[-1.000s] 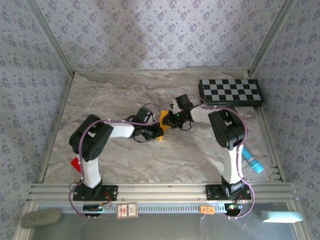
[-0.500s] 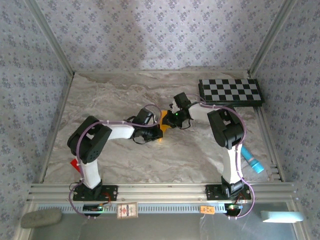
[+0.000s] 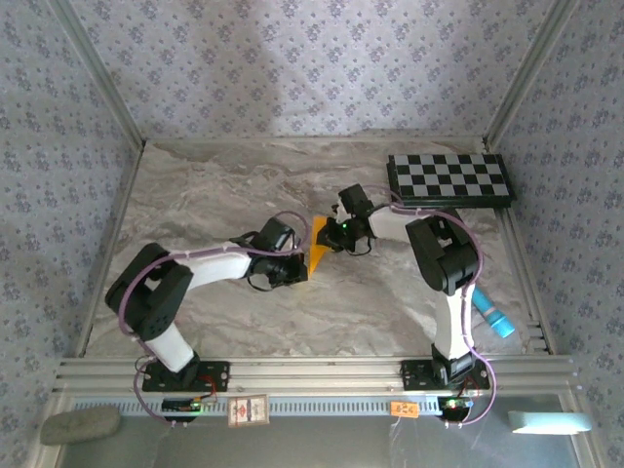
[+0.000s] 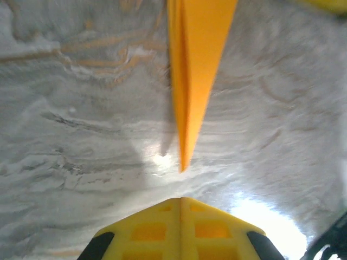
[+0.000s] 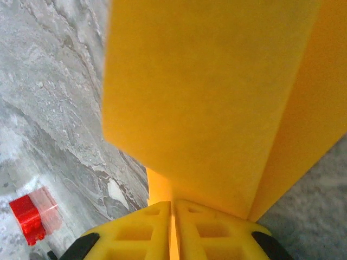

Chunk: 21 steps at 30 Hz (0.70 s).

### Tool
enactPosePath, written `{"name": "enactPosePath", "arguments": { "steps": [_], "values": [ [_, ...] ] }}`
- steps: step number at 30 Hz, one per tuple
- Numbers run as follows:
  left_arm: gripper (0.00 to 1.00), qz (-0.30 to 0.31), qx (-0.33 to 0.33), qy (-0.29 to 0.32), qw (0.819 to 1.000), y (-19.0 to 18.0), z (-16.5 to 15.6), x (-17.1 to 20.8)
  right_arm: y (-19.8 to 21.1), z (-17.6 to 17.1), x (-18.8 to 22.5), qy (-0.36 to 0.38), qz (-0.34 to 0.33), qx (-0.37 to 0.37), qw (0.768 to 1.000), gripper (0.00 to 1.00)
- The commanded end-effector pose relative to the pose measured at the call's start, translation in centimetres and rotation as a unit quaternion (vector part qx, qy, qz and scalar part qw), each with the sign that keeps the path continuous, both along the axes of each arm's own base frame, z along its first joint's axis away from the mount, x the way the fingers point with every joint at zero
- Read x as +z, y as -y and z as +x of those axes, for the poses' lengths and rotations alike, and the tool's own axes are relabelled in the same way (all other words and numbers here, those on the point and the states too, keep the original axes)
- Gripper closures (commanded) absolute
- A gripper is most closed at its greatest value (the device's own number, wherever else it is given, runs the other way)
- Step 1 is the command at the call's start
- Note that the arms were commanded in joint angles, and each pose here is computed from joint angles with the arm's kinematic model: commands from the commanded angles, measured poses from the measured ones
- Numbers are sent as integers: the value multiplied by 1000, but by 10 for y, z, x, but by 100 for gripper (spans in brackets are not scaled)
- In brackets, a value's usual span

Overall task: Fold a paper plane with a square sheet of paper (pick it up from the middle)
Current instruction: Fold the wing for the fifth time at the center of the table.

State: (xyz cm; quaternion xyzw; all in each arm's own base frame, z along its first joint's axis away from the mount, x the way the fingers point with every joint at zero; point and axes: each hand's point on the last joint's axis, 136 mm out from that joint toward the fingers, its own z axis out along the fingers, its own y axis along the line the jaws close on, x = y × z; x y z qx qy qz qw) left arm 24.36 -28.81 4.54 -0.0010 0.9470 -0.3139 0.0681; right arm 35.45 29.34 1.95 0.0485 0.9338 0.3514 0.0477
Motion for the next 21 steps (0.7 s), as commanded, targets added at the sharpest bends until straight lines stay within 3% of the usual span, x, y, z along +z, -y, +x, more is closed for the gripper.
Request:
{"name": "enactPosePath", "arguments": {
  "steps": [1, 8, 21],
  "values": [
    [100, -53, 42, 46, 997, 3, 22, 33, 18, -37, -38, -68, -65, -35, 995, 86],
    [100, -80, 50, 30, 995, 21, 38, 27, 9, -34, -24, -60, -45, -42, 996, 86],
    [100, -52, 56, 4, 997, 33, 58, -6, 7, -27, -13, -56, -23, -41, 997, 86]
  ]
}}
